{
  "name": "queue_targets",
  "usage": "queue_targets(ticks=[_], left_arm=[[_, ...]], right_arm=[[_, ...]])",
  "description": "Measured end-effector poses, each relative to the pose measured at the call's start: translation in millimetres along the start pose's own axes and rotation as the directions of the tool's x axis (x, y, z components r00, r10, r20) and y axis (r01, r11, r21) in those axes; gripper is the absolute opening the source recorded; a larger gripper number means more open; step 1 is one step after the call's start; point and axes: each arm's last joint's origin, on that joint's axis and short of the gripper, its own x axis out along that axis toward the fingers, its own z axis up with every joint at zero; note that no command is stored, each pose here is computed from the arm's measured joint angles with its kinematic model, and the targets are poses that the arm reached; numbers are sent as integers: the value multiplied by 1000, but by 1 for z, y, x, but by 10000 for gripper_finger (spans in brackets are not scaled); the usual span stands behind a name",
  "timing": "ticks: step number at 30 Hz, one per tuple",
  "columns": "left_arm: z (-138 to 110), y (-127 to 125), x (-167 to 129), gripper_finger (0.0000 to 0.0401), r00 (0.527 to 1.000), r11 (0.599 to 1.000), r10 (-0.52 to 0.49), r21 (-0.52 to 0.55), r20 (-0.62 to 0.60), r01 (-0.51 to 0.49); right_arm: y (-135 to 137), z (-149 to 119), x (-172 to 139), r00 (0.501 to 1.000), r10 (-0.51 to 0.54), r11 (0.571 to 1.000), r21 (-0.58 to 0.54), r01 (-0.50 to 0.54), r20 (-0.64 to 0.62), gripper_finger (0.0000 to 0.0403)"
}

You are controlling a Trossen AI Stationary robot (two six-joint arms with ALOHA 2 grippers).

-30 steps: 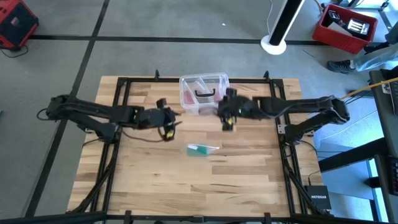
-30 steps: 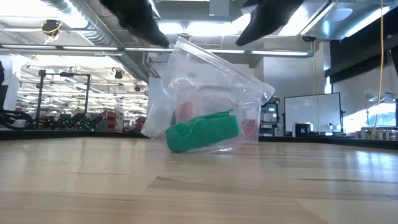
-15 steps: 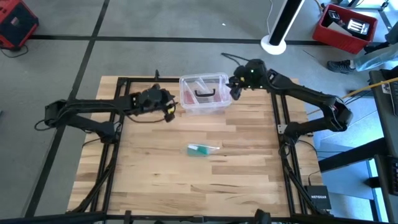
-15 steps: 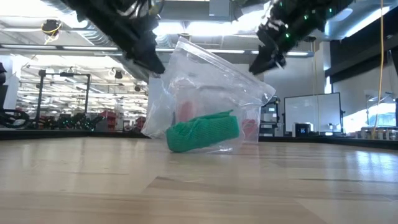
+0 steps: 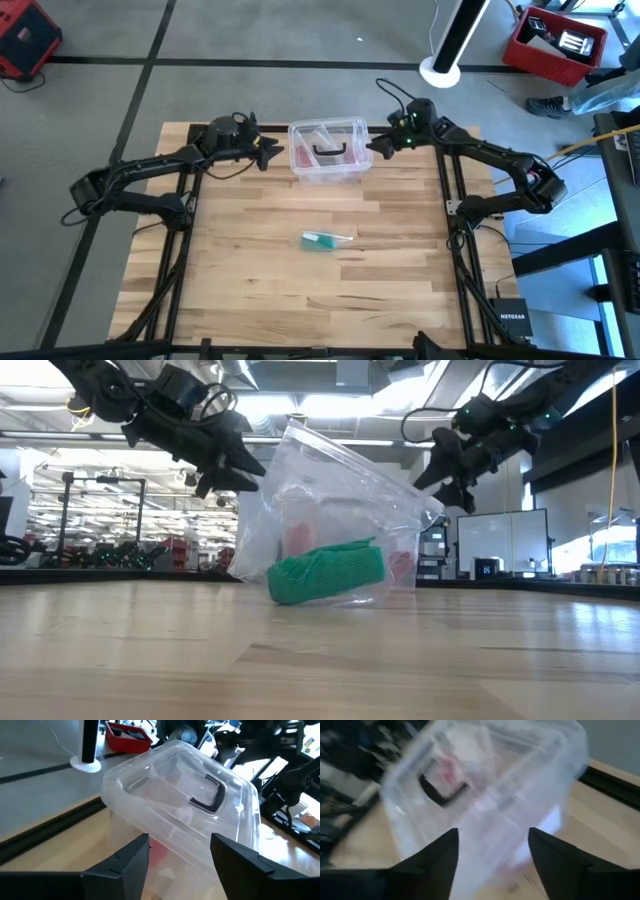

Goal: Roll bandage
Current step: Remove the transparent bin lid

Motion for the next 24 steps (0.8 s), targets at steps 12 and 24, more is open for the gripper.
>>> queue_targets(ticks=[12, 24], left_arm=[[-4, -6, 3, 199, 1000, 1000, 27, 13, -5, -27], [-19, -19, 29, 198, 1000, 1000, -22, -19, -22, 21]], right_arm=[[0, 0, 3, 999, 33, 993, 114, -33, 6, 302], [12, -7, 12, 999, 7, 996, 85, -4, -31, 281]])
